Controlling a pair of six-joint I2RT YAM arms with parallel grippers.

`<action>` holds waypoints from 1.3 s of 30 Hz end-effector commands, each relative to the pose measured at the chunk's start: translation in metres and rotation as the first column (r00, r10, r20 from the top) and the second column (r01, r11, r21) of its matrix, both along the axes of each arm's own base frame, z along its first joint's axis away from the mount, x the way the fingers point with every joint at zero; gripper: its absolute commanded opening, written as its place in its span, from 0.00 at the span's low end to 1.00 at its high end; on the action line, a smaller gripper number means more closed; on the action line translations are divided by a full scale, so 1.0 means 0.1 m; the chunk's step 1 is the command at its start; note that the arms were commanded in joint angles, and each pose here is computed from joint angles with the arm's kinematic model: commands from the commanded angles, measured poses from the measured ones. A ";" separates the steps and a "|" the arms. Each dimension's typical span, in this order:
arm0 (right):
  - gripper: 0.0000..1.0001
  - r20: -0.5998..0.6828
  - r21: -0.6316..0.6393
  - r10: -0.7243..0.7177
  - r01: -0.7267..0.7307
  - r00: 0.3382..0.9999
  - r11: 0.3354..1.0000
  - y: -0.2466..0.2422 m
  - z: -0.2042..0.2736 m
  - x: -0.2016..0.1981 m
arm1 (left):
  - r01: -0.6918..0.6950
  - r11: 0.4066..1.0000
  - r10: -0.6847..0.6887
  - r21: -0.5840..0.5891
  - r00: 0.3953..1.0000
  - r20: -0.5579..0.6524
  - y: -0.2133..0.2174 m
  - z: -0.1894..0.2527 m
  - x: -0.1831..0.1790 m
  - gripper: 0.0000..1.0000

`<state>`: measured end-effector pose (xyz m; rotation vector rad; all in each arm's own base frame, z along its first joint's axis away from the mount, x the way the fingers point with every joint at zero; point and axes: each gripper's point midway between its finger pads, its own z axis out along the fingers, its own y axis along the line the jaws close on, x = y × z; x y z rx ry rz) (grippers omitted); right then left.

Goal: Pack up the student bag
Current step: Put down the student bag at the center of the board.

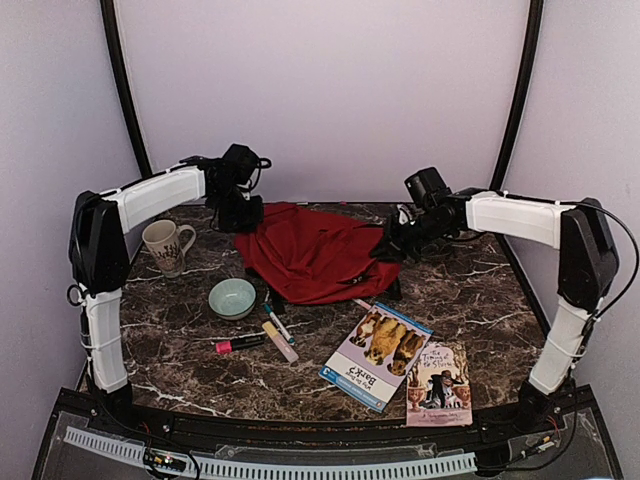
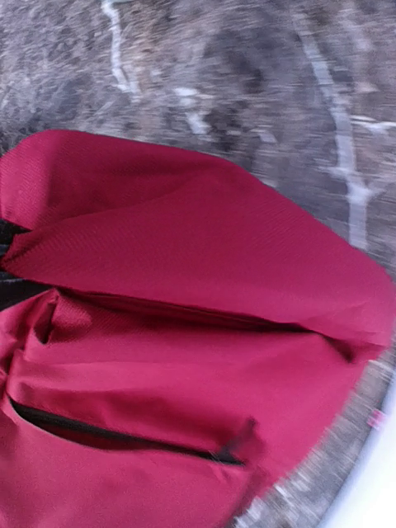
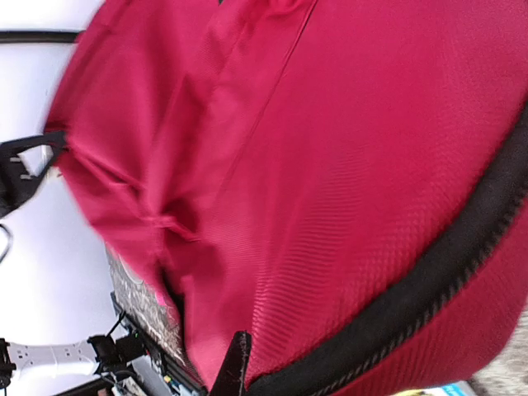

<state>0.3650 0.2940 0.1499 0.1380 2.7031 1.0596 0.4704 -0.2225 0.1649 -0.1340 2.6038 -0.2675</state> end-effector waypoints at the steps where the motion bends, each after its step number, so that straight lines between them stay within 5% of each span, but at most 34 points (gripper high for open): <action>1: 0.00 -0.038 0.075 0.023 -0.020 0.999 0.997 0.18 -0.10 -0.05 | 0.036 0.997 -0.027 0.075 0.992 -0.122 0.12 -0.43 -0.29 0.00; 6: 0.00 -0.071 0.047 0.023 -0.020 0.997 0.999 0.15 -0.28 -0.09 | 0.074 0.989 -0.053 0.130 0.986 -0.161 0.21 -0.53 -0.39 0.02; 11: 0.01 -0.073 0.024 0.031 -0.029 0.997 0.999 0.11 -0.38 -0.13 | 0.115 0.981 -0.092 0.159 0.985 -0.147 0.25 -0.41 -0.43 0.28; 18: 0.34 -0.037 -0.032 0.091 -0.093 0.995 0.995 0.05 -0.31 -0.14 | 0.253 0.929 -0.248 0.270 0.967 -0.052 0.03 -0.06 -0.51 0.70; 22: 0.51 0.012 -0.108 0.145 -0.143 0.989 0.984 -0.05 -0.26 -0.15 | 0.342 0.897 -0.342 0.282 0.938 -0.050 -0.17 0.00 -0.68 0.68; 28: 0.57 0.100 -0.272 0.239 -0.205 0.966 0.940 -0.36 -0.12 -0.24 | 0.478 0.841 -0.506 0.254 0.861 0.055 -0.66 0.25 -1.03 0.64; 31: 0.57 0.184 -0.298 0.241 -0.179 0.953 0.938 -0.48 0.08 -0.28 | 0.531 0.812 -0.576 0.242 0.798 0.178 -0.84 0.46 -1.19 0.63; 36: 0.60 0.386 -0.278 0.205 -0.099 0.899 0.955 -0.64 0.57 -0.38 | 0.605 0.730 -0.678 0.318 0.589 0.440 -0.99 0.74 -1.64 0.68; 39: 0.64 0.461 -0.264 0.180 -0.060 0.869 0.963 -0.74 0.76 -0.47 | 0.643 0.697 -0.688 0.317 0.476 0.547 -0.97 0.84 -1.85 0.89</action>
